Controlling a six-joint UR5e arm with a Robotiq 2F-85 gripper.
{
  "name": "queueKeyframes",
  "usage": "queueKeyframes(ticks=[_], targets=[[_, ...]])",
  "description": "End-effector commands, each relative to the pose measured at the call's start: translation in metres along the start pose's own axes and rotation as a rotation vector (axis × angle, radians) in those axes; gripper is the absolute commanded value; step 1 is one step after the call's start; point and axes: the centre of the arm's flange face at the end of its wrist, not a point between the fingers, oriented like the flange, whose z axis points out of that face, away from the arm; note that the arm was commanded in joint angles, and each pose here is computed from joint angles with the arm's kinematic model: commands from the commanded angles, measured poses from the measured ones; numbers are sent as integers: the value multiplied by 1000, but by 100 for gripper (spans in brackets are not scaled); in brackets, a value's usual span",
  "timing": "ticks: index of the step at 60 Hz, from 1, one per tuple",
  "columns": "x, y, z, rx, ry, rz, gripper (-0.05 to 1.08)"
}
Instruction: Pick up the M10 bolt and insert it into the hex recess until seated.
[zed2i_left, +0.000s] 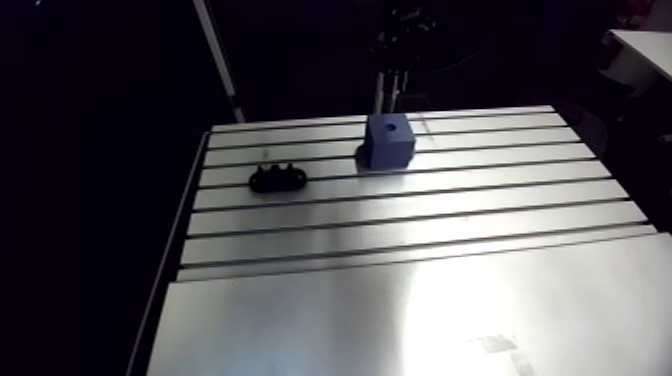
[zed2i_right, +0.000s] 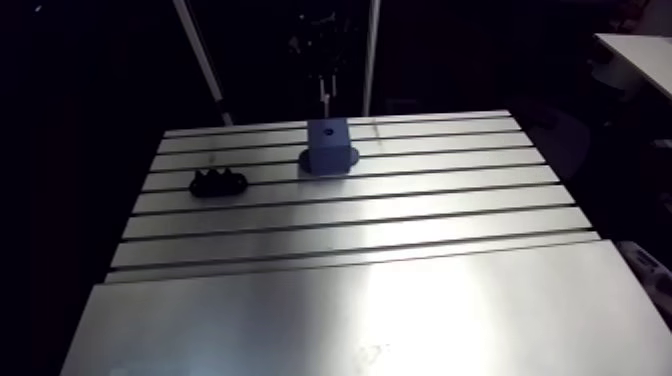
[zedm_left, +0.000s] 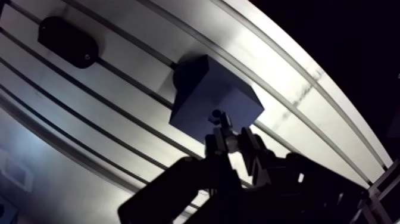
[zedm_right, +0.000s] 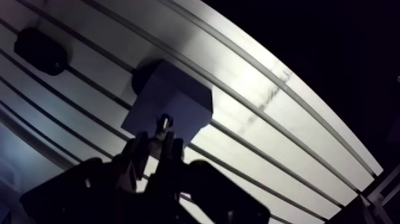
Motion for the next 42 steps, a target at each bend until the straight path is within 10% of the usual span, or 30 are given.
queueKeyframes(ticks=[1, 42], targets=[[-1, 1, 2, 1, -3, -1, 107], [-8, -4, 14, 15, -14, 5, 107]])
